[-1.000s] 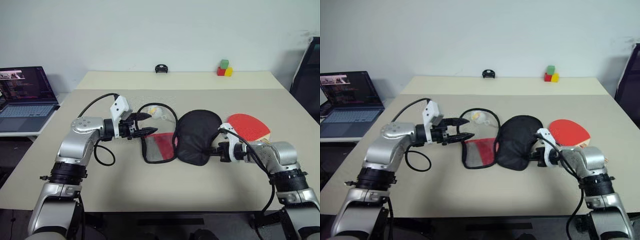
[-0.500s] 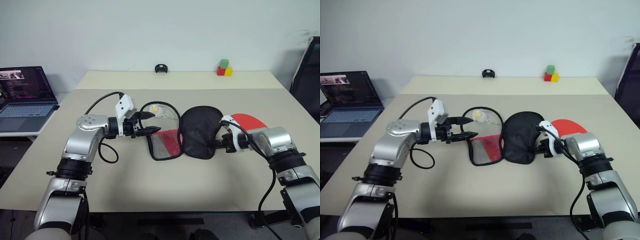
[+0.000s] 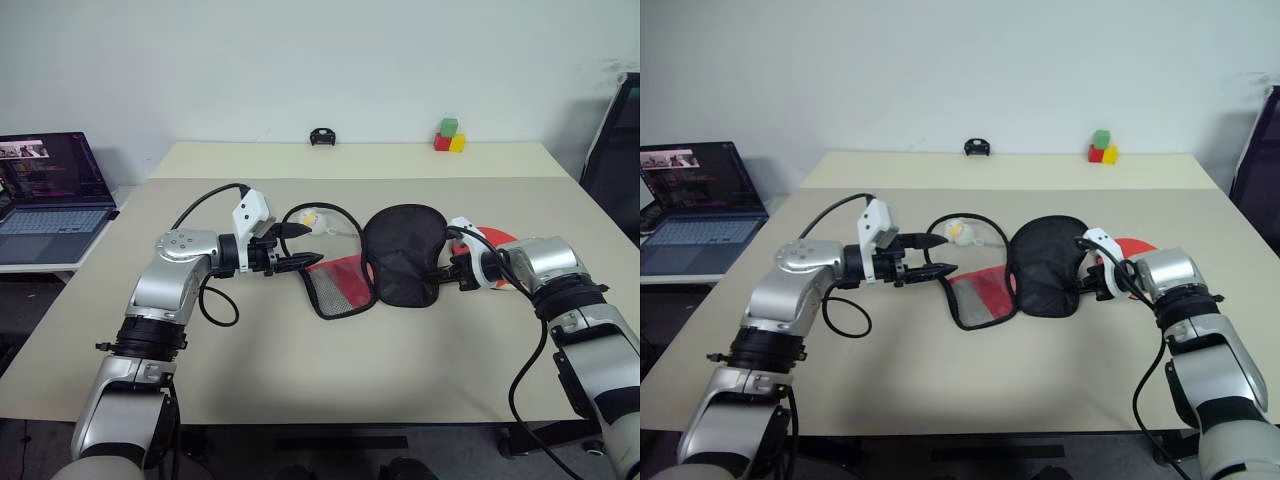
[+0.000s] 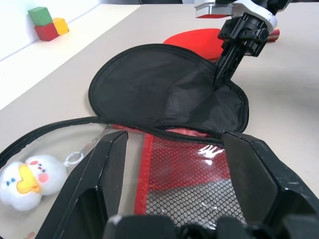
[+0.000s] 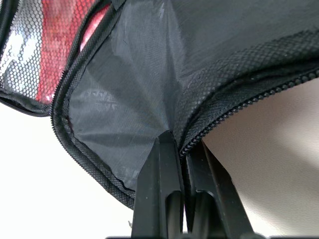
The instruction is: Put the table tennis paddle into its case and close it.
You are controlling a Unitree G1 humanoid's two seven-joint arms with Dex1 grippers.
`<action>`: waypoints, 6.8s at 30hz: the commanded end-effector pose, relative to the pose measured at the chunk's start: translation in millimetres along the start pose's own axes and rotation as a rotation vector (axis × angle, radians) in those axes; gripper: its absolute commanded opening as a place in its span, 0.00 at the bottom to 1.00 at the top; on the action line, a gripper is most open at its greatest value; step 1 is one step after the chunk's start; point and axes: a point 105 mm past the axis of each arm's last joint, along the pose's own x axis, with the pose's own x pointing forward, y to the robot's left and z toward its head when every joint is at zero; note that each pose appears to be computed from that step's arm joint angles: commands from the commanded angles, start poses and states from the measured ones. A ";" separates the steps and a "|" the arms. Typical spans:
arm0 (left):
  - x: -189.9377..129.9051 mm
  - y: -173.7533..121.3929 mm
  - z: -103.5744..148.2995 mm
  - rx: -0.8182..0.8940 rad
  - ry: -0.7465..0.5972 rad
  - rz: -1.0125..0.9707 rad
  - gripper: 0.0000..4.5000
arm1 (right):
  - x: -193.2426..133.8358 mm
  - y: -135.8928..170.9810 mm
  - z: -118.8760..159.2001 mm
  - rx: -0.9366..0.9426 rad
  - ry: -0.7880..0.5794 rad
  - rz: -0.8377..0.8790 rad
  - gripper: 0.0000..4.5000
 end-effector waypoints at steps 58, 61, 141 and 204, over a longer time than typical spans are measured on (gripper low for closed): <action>8.0 -0.9 13.8 0.046 -0.045 -0.007 0.73 | -19.3 -46.5 63.4 -0.089 -0.323 -0.376 0.35; 9.3 -1.6 14.5 0.045 -0.052 -0.010 0.73 | -33.7 -51.3 72.7 -0.074 -0.372 -0.399 0.35; 16.1 -19.7 42.1 -0.001 -0.109 -0.038 0.73 | -121.4 -98.4 -56.5 0.115 -0.309 -0.664 0.25; -5.1 -5.8 25.9 0.000 -0.071 0.093 0.73 | 37.0 35.0 43.9 0.324 -0.474 -0.511 0.76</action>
